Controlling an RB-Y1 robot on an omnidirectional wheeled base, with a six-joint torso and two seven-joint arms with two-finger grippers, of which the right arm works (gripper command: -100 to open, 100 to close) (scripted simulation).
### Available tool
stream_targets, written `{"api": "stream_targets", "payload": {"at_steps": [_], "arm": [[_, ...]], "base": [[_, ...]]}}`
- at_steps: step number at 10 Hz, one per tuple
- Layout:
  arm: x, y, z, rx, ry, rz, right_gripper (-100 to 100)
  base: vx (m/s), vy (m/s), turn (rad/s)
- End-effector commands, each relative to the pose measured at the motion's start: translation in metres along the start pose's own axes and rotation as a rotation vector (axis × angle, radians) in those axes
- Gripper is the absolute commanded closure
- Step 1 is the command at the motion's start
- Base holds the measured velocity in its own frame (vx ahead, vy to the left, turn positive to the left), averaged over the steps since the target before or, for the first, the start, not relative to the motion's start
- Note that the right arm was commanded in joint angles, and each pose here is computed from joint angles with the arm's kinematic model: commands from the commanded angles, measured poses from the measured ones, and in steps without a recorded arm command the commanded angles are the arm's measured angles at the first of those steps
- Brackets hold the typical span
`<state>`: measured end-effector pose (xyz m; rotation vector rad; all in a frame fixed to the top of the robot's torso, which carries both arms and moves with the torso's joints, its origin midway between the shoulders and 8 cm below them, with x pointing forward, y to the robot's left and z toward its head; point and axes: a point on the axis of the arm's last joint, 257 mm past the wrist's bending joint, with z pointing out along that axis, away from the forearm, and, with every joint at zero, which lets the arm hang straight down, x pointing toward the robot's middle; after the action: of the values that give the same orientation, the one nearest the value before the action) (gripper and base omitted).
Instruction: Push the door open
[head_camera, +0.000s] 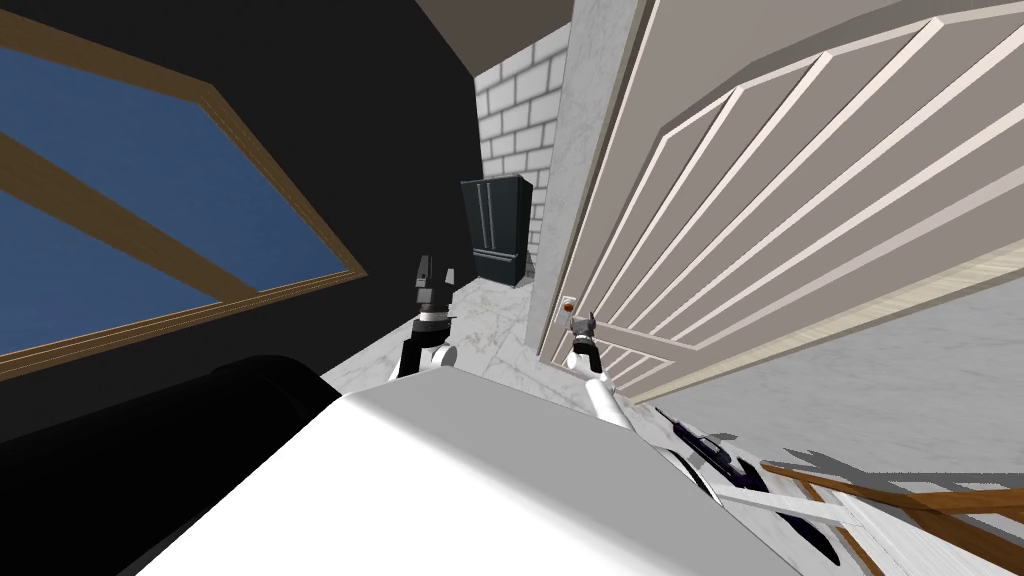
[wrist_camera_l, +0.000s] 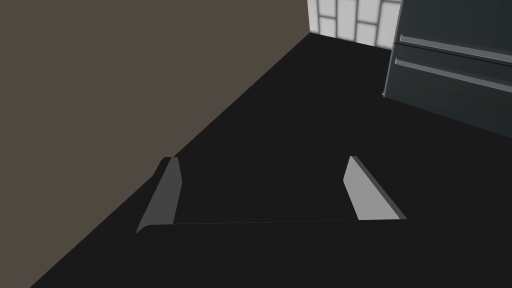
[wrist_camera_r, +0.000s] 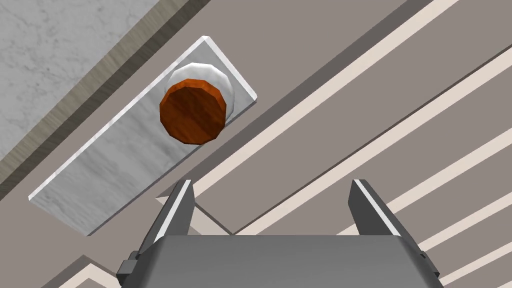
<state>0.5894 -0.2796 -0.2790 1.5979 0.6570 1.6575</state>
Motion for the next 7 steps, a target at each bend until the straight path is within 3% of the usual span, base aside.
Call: {"api": "stream_targets", "payload": {"at_steps": [1,2,6,7], "arm": [[0.0024,-0.0038,0.0011,-0.002,-0.015,0.091,-100],[0.0024,-0.0038,0.0011,-0.002,-0.015,0.108,-100],[0.0075,-0.0124,0.0029,-0.007,-0.044,0.302,-100],[0.0075,-0.0124,0.0029,-0.007,-0.044,0.307,-100]], "base": [[-0.058,-0.033,0.074],[-0.052,-0.02,0.026],[-0.054,-0.018,0.048],[-0.028,-0.01,0.021]]}}
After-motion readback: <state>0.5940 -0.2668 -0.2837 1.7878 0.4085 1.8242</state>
